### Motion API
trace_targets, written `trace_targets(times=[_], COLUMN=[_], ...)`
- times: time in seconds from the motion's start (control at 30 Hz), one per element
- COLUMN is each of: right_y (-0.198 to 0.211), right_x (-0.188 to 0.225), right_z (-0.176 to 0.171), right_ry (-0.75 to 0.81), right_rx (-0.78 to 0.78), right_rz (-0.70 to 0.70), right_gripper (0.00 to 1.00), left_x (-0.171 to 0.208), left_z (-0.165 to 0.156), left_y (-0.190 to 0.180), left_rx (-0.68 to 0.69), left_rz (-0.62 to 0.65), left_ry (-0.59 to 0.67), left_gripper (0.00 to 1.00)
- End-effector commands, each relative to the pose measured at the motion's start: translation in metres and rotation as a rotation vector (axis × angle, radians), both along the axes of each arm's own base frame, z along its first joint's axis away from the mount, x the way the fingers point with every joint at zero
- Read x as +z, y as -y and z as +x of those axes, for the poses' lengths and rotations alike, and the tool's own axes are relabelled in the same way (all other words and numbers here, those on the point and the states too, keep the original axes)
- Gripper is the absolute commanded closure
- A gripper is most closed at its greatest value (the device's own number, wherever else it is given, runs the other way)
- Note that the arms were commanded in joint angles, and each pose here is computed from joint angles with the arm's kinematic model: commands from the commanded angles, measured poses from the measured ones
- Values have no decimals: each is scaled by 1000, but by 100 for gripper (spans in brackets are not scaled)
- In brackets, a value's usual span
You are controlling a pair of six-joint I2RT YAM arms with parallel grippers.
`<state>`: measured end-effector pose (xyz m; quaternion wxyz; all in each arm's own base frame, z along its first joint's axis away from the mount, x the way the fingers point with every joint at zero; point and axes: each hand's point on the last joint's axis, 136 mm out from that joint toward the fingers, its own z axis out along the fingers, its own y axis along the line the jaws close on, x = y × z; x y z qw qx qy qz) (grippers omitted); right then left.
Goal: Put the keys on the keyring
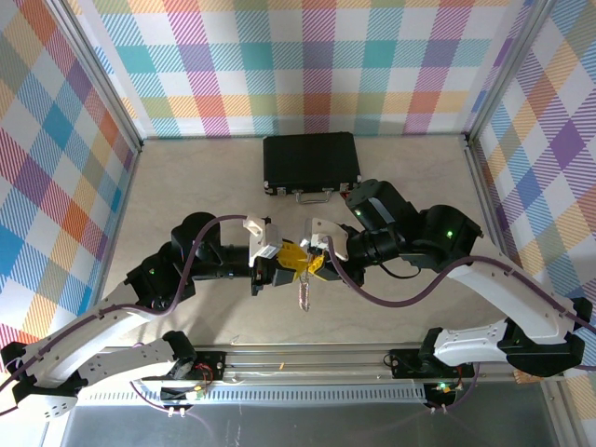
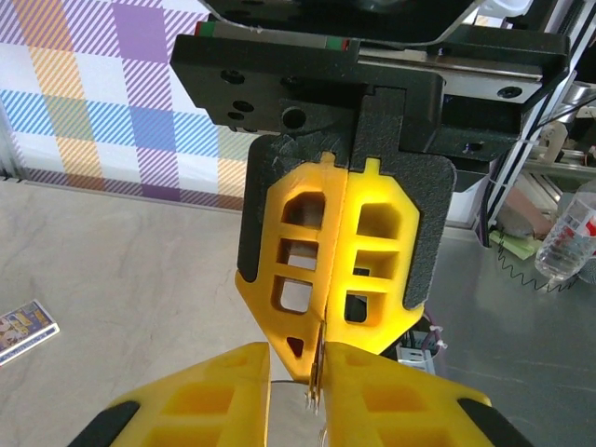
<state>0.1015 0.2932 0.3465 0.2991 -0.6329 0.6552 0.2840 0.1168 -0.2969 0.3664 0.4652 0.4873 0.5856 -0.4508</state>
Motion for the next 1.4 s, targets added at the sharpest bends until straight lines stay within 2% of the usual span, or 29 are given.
trace_targets(times=[0.0, 0.17, 0.37, 0.5, 0.6, 0.77, 0.97, 1.37], right_y=[-6, -8, -7, -9, -11, -9, -4, -6], right_x=[7, 9, 18, 30, 43, 56, 69, 83], right_z=[-8, -9, -9, -11, -10, -11, -20, -29], right_ry=[-8, -10, -4, -7, -9, -19, -61, -112], right_rx=[46, 51, 38, 12, -17, -54, -45, -2], right_rz=[42, 52, 98, 204, 314, 471, 579, 697], right_gripper=[100, 100, 100, 73, 67, 67, 68, 66], left_x=[-3, -2, 13, 29, 40, 63, 78, 80], left_z=[-3, -5, -8, -15, -21, -30, -35, -35], left_y=[1, 2, -2, -5, -5, -9, -15, -15], left_rx=[-15, -24, -25, -42, -78, -118, -133, -138], left_rz=[2, 2, -68, -149, -190, -287, -376, -398], left_ry=[9, 8, 24, 35, 31, 32, 34, 33], left_gripper=[81, 99, 100, 100, 100, 100, 100, 100])
